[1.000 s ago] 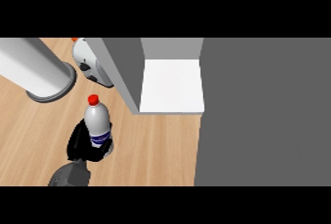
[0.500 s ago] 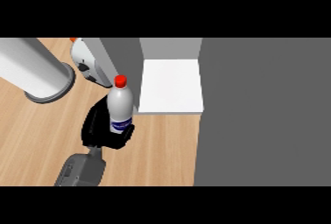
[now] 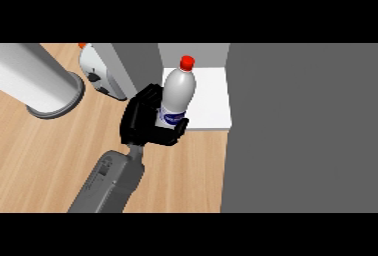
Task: Pick up the bottled water, place it into the cabinet and close the cabinet
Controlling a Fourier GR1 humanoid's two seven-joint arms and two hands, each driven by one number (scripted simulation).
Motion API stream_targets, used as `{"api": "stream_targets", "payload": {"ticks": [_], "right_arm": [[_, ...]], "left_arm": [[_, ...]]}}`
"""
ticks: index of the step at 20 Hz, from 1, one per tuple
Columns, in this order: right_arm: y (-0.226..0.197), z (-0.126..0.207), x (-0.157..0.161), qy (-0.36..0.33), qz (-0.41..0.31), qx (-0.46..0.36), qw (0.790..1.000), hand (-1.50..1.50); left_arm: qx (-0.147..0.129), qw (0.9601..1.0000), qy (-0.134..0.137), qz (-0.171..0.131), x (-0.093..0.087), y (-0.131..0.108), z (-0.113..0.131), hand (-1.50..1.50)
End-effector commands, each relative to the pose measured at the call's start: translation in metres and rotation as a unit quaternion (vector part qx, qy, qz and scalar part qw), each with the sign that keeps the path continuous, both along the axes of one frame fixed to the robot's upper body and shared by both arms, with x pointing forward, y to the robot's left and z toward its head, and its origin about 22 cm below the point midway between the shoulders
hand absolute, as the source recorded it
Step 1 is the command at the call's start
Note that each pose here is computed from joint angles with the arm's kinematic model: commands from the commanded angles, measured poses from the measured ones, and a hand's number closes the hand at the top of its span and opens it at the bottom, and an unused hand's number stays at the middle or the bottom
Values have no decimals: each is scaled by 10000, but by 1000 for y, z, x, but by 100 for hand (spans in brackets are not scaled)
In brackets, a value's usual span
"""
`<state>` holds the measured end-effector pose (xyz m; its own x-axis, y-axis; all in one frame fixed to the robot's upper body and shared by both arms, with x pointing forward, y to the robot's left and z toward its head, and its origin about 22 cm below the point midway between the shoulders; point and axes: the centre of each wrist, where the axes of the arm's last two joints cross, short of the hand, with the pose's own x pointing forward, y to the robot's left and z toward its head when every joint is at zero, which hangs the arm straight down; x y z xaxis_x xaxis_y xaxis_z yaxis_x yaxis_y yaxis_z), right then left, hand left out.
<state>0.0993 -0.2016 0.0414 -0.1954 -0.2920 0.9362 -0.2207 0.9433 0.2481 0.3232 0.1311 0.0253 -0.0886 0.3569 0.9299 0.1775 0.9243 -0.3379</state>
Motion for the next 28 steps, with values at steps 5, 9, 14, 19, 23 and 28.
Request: {"api": "stream_targets", "payload": {"ticks": [5,9,14,19,23,28], "right_arm": [[-14,15,7,-53,66,-4,10000,-150],[4,10,8,8,55,73,10000,-150],[-4,2,12,-84,171,55,9998,-150],[0,2,12,-53,181,7,9998,-150],[5,0,15,-42,281,94,9996,-150],[-7,-8,18,48,238,70,9997,-150]], "left_arm": [[808,9960,-298,219,37,-48,56,150],[1051,9923,-349,553,48,-54,70,150],[1376,9850,-321,987,55,-50,54,150],[1721,9767,-202,1269,62,-36,57,150],[2287,9635,-232,1375,82,-39,60,150],[2405,9591,-242,1473,98,-46,37,150]]}}
